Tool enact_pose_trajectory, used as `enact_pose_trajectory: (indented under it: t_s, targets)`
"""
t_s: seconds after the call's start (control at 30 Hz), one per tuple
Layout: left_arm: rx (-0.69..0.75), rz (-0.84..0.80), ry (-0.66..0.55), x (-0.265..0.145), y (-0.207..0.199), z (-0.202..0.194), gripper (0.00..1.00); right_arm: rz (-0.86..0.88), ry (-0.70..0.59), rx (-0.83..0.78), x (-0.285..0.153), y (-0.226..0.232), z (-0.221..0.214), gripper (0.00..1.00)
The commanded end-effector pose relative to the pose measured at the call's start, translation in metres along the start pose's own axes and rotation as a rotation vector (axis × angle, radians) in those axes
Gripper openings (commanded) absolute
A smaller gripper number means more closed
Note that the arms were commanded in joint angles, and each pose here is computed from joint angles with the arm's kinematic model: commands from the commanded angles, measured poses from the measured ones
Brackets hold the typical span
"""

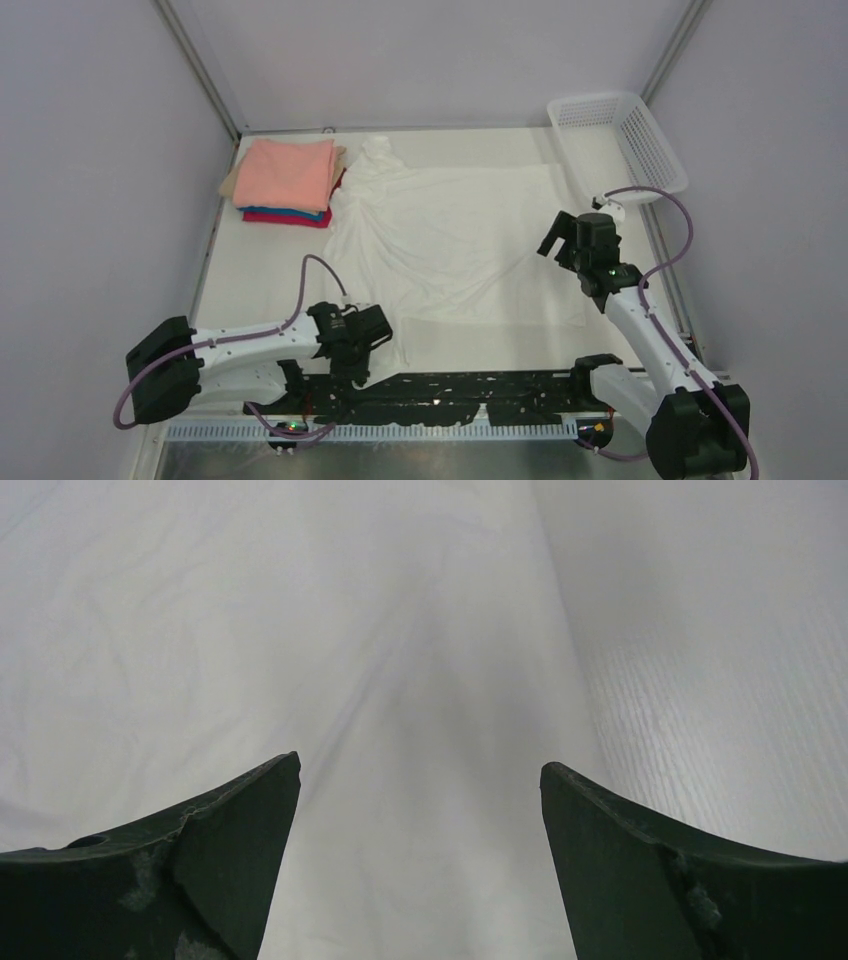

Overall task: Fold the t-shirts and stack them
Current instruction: Grab the side of the flattened tshirt closest away from the robot with both arms

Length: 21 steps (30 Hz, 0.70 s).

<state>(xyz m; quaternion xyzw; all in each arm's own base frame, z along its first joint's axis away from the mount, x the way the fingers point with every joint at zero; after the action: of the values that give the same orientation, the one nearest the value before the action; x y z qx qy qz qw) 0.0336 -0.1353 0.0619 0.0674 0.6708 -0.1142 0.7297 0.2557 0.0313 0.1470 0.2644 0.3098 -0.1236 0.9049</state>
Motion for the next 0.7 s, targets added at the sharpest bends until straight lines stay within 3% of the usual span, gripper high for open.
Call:
enact_pose_trajectory:
  t_s: [0.0,0.03,0.07,0.17,0.3,0.4,0.67]
  targets:
    - [0.01,-0.092,0.034,0.004,-0.024,-0.001,0.13,-0.117,-0.166,0.095,-0.014,-0.019,0.014,0.95]
    - [0.017,-0.085,0.04,0.004,-0.024,-0.001,0.02,-0.136,-0.17,0.122,-0.016,-0.024,0.011,0.95]
    - [0.025,-0.079,0.042,0.004,-0.024,-0.001,0.0,-0.165,-0.182,0.133,-0.021,-0.031,0.009,0.95]
    - [0.046,-0.055,0.015,0.002,-0.021,0.003,0.0,-0.244,-0.169,0.182,-0.033,-0.049,-0.002,0.95]
    - [0.076,-0.046,-0.058,-0.004,-0.019,0.013,0.0,-0.338,-0.062,0.216,-0.052,-0.073,-0.034,0.95]
    - [0.106,-0.124,-0.111,-0.01,-0.028,0.018,0.0,-0.273,0.068,0.295,-0.045,-0.076,-0.074,0.98]
    - [0.12,-0.175,-0.193,-0.021,-0.027,0.023,0.0,-0.355,0.096,0.477,-0.047,-0.092,-0.103,0.99]
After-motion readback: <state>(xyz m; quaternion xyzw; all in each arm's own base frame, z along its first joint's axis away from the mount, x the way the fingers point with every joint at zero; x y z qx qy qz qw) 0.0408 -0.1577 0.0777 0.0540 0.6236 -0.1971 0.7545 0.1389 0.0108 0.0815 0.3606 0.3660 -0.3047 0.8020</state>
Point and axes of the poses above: each gripper's point midway between its finger pads, its own x axis out along the fingers, its own y axis along the line the jaws close on, z = x × y, the point moved 5 cm from there along -x, back along the fingers, and after that the axes turned 11 degrees about x, right-handed, at the moved point
